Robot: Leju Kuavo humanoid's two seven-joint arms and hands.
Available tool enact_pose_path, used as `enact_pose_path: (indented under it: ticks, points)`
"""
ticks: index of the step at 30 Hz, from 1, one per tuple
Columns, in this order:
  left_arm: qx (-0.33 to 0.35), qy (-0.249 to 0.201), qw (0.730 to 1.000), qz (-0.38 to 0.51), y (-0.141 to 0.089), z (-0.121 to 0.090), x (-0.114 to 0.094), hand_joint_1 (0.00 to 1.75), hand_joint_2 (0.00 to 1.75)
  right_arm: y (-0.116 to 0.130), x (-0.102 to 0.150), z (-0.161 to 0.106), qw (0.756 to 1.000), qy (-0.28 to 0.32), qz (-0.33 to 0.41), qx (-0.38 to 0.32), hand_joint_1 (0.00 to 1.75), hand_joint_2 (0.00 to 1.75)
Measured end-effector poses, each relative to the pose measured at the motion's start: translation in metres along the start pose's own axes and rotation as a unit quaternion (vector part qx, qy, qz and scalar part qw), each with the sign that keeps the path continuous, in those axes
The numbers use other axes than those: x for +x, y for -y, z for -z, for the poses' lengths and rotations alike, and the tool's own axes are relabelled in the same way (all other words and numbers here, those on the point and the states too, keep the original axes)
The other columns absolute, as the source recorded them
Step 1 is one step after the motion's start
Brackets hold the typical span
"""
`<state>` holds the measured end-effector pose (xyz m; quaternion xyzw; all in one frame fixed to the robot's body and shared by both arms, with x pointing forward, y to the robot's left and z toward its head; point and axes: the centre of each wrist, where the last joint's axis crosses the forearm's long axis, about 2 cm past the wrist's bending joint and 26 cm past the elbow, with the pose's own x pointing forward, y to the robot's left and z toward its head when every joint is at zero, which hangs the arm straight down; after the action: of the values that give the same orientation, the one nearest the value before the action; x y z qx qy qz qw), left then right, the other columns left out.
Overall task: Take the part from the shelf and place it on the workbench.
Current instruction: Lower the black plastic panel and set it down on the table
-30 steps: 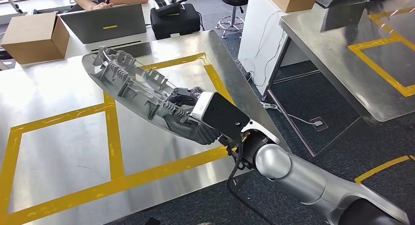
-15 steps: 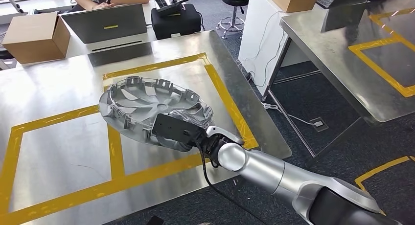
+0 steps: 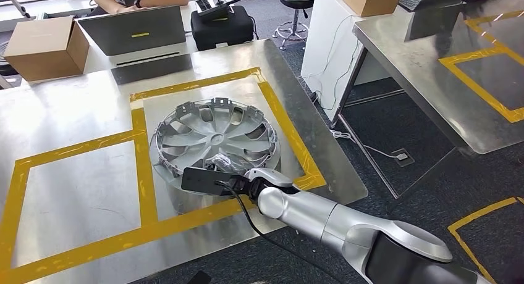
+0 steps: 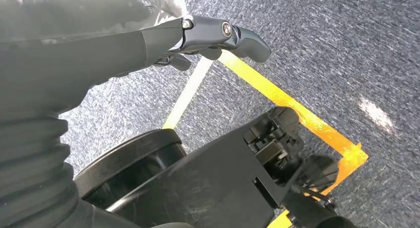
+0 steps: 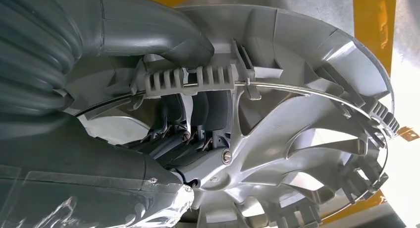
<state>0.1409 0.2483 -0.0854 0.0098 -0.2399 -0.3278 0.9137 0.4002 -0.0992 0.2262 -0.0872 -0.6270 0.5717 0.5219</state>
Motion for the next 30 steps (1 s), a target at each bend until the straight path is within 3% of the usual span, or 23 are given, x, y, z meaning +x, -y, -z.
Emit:
enact_pose_path:
  ticks: [4, 8, 11, 15, 24, 30]
  points:
    - [-0.002, 0.000, 1.000, -0.001, 0.000, 0.000, 0.001, 0.00, 1.75, -0.002, -0.003, 0.004, 1.000, -0.008, -0.003, 0.002, 1.75, 1.75]
    - [-0.003, 0.000, 1.000, -0.001, 0.000, 0.000, 0.001, 0.00, 1.75, -0.004, -0.004, 0.006, 1.000, -0.016, -0.003, 0.003, 0.00, 0.00]
    - [-0.001, -0.005, 1.000, 0.004, 0.001, 0.000, 0.001, 0.00, 1.75, -0.006, -0.008, 0.007, 1.000, -0.026, -0.001, 0.004, 0.00, 0.00]
    - [0.001, -0.003, 1.000, -0.003, 0.001, 0.000, 0.001, 0.00, 0.00, -0.006, -0.012, 0.007, 0.999, -0.034, 0.000, 0.005, 0.00, 0.00]
    - [-0.002, 0.002, 1.000, -0.008, 0.003, 0.000, 0.001, 0.00, 0.00, -0.006, -0.016, 0.007, 0.999, -0.041, 0.006, 0.002, 0.00, 0.00]
    - [-0.002, 0.002, 1.000, -0.022, 0.006, -0.001, -0.004, 0.00, 0.00, 0.007, -0.006, 0.005, 0.997, -0.008, 0.075, -0.025, 0.00, 0.00]
